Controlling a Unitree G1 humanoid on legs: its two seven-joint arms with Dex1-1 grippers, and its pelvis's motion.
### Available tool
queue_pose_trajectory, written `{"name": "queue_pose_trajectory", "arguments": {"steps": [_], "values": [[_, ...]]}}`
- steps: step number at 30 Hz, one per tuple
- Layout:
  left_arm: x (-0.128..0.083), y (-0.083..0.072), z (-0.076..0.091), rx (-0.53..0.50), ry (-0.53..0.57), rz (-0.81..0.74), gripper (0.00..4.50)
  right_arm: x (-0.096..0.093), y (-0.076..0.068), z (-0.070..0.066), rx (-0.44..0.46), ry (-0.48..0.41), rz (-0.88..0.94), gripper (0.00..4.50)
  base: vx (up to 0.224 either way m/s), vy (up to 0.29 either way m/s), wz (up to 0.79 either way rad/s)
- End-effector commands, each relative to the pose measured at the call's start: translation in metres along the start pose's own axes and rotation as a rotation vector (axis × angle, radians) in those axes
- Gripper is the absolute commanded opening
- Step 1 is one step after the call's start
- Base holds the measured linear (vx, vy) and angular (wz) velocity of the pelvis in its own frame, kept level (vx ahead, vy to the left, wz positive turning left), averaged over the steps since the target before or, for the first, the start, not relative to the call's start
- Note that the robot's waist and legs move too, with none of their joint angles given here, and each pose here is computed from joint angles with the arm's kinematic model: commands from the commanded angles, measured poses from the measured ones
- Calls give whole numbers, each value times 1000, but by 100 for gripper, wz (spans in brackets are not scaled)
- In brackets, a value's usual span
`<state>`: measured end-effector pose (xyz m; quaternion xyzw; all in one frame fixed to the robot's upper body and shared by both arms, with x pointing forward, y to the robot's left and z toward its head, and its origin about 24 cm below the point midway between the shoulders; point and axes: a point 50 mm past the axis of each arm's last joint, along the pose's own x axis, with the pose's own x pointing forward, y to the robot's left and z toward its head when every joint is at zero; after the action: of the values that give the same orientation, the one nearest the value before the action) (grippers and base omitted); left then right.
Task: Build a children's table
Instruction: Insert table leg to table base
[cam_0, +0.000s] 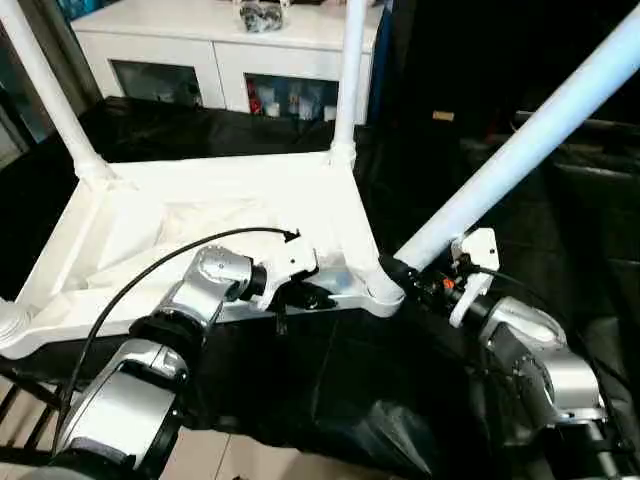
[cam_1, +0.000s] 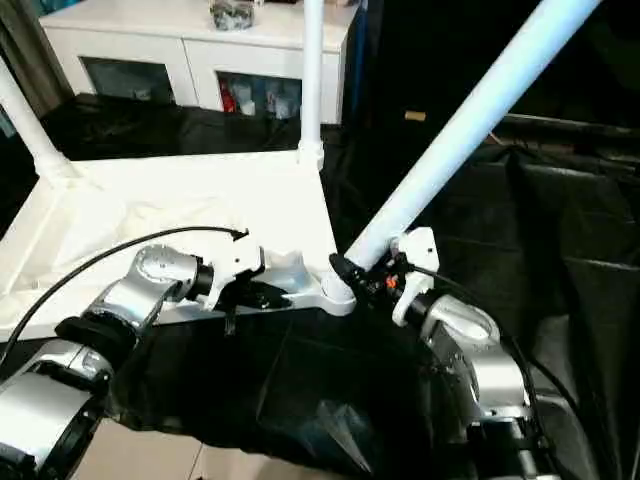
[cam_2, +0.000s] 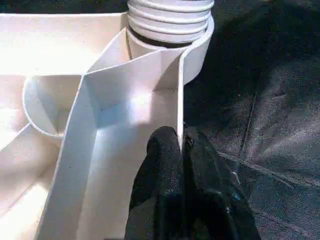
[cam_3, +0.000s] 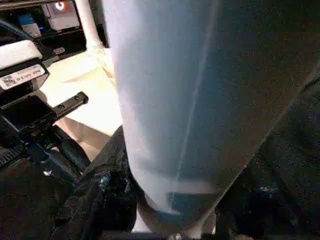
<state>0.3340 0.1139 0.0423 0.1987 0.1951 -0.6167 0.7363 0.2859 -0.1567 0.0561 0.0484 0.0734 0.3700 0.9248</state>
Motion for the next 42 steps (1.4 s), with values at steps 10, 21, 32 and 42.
{"name": "queue_pose_trajectory", "arguments": {"steps": [10, 21, 32, 42], "values": [[-4, 1, -6, -35, -11, 41, 0, -2, -4, -22, -18, 199, 57, 186, 0, 0, 0], [-10, 0, -6, 14, 32, -22, 0, 3, -5, -23, -91, 387, 234, 186, 0, 0, 0], [-12, -4, 6, 86, 22, -145, 0, 5, 1, -29, -105, 497, 427, 186, 0, 0, 0], [-16, -1, 11, 110, 33, -151, 0, -1, 17, -35, -103, 467, 501, 186, 0, 0, 0]]}}
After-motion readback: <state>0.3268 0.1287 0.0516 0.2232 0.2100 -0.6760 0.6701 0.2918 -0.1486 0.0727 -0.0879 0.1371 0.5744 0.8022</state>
